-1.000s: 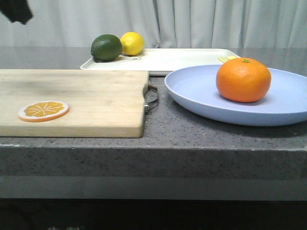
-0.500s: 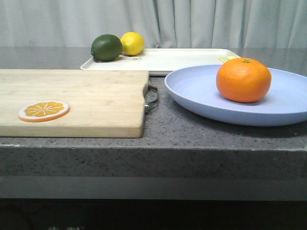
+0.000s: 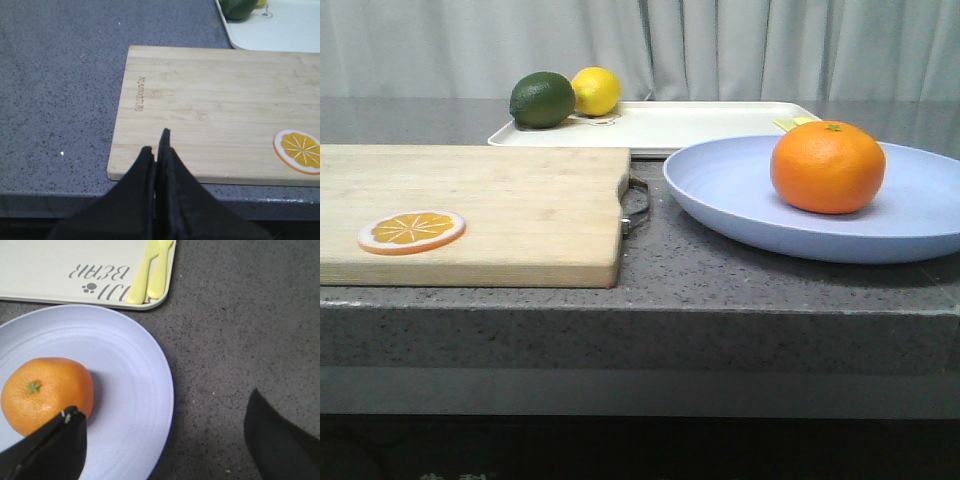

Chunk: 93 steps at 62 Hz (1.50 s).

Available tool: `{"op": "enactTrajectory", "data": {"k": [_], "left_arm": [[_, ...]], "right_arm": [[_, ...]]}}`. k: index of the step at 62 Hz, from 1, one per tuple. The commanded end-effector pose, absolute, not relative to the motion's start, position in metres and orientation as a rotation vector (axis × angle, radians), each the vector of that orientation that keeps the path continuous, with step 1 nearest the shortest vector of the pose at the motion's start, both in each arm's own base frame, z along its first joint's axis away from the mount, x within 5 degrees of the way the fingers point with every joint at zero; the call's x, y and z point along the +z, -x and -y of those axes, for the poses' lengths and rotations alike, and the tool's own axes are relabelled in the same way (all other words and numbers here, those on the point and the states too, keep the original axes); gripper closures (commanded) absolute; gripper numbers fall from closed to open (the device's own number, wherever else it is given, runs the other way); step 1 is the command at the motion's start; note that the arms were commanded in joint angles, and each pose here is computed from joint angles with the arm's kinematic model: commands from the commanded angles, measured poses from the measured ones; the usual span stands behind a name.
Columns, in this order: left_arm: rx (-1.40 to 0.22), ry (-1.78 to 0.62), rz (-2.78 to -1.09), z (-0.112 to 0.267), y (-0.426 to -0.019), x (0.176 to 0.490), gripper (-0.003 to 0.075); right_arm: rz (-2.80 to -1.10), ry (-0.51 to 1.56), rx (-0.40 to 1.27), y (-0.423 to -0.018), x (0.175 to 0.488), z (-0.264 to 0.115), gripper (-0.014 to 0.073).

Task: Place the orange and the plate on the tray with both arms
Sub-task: 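Move the right gripper to the plate rim and grip it, then lift the plate with the orange and carry it onto the white tray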

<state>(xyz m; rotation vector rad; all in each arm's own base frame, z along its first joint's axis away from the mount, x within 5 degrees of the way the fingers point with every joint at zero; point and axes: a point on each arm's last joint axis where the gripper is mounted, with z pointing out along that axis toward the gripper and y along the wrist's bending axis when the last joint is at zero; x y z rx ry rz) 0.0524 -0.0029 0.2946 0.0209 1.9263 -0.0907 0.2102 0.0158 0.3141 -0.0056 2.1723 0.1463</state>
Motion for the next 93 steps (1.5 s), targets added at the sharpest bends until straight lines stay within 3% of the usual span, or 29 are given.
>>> {"op": "enactTrajectory", "data": {"k": [1, 12, 25, 31, 42, 50, 60, 93], "left_arm": [[-0.103, -0.014, -1.759, 0.002, -0.044, 0.31, 0.0738], [-0.113, -0.014, -1.648, 0.001, -0.031, 0.308, 0.0738], [-0.114, -0.014, -1.629, 0.001, -0.03, 0.308, 0.0738], [-0.114, -0.014, -1.629, 0.001, -0.03, 0.308, 0.0738], [-0.114, -0.014, -1.629, 0.001, -0.03, 0.308, 0.0738], [-0.114, -0.014, -1.629, 0.001, -0.03, 0.308, 0.0738], [-0.114, -0.014, -1.629, 0.001, -0.03, 0.308, 0.0738], [-0.114, -0.014, -1.629, 0.001, -0.03, 0.308, 0.0738]], "right_arm": [[-2.144, 0.003, 0.155, -0.224, 0.328, -0.017, -0.005], [-2.283, -0.031, 0.174, -0.253, 0.311, -0.018, -0.005], [-2.377, -0.105, 0.172, -0.278, 0.283, -0.011, -0.0045], [-2.416, -0.113, 0.176, -0.284, 0.272, -0.012, 0.0003], [-2.439, -0.166, 0.233, -0.287, 0.266, -0.014, 0.0239], [-2.439, -0.194, 0.266, -0.287, 0.266, -0.016, 0.0467], [-2.456, -0.23, 0.318, -0.286, 0.266, -0.018, 0.0665], [-2.451, -0.172, 0.503, -0.315, 0.342, -0.032, 0.0663]]}}
